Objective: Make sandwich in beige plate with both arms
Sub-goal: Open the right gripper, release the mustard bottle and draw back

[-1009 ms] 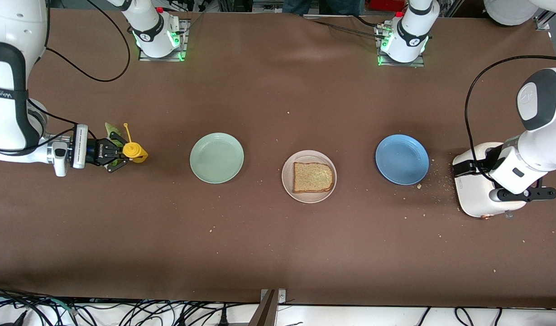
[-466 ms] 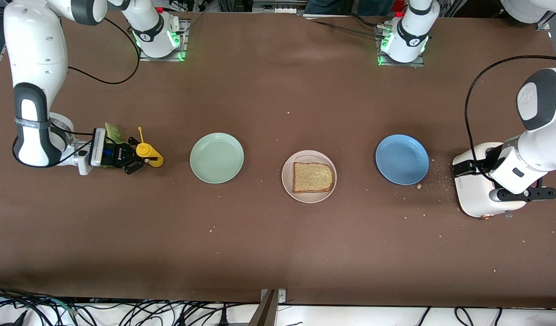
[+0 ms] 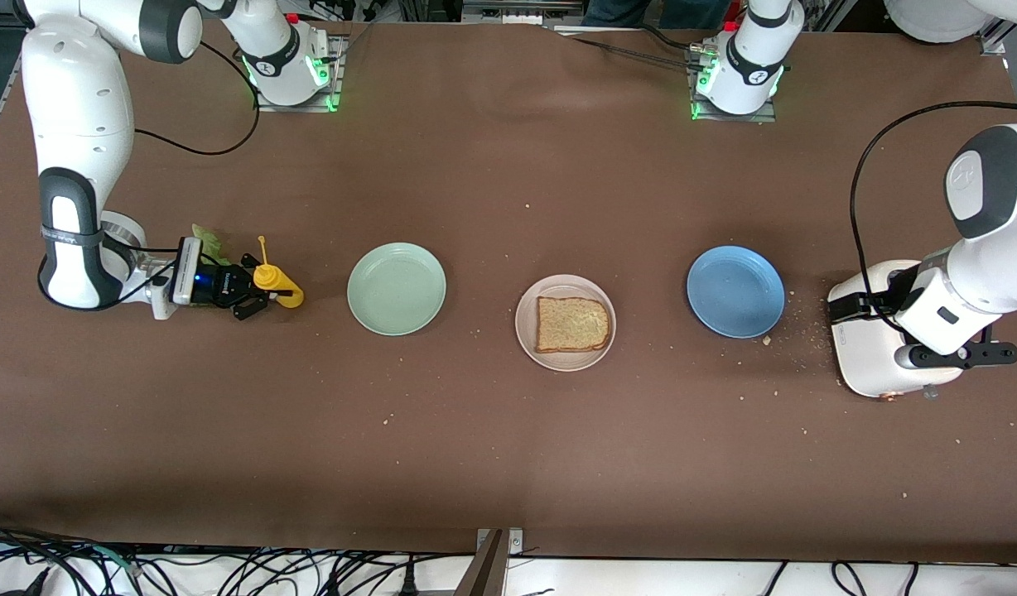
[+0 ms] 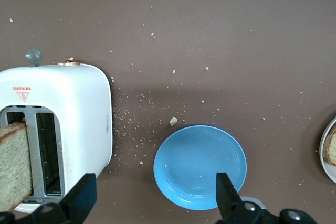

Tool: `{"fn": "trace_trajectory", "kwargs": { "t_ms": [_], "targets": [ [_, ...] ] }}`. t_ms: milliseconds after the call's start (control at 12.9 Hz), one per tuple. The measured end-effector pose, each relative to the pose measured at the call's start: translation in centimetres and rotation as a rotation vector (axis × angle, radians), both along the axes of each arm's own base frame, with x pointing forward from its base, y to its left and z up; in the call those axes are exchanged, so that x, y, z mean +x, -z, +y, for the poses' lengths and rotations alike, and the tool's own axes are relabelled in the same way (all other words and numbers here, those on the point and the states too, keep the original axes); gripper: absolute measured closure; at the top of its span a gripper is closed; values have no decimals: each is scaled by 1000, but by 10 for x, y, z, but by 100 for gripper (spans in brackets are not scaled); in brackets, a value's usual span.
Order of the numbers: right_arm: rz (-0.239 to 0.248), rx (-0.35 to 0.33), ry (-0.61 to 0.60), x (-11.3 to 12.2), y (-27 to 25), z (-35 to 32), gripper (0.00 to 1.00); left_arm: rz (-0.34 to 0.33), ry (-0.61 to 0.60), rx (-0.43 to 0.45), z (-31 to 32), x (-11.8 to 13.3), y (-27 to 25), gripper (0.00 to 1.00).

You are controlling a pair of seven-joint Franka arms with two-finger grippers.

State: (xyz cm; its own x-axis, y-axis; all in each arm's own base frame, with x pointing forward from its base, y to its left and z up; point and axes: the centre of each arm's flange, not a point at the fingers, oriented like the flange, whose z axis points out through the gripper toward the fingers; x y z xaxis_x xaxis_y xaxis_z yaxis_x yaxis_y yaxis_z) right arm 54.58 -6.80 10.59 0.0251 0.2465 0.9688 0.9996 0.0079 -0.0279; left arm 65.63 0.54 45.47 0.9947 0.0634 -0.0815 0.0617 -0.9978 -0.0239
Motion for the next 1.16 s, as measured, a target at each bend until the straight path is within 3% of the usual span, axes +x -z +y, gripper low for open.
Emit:
{"fn": "trace_trajectory", "kwargs": {
  "t_ms": [155, 621, 854, 1164],
  "targets": [
    [0, 3, 1, 0, 0, -1, 77, 1, 0, 0, 0, 0, 1, 0],
    [25, -3, 18, 1, -4, -13, 17, 5, 0, 0, 0, 1, 3, 0],
    [71, -84, 16, 3, -18, -49, 16, 5, 0, 0, 0, 1, 4, 0],
    [163, -264, 3, 22, -72, -113, 16, 6, 0, 0, 0, 1, 4, 0]
  ]
}}
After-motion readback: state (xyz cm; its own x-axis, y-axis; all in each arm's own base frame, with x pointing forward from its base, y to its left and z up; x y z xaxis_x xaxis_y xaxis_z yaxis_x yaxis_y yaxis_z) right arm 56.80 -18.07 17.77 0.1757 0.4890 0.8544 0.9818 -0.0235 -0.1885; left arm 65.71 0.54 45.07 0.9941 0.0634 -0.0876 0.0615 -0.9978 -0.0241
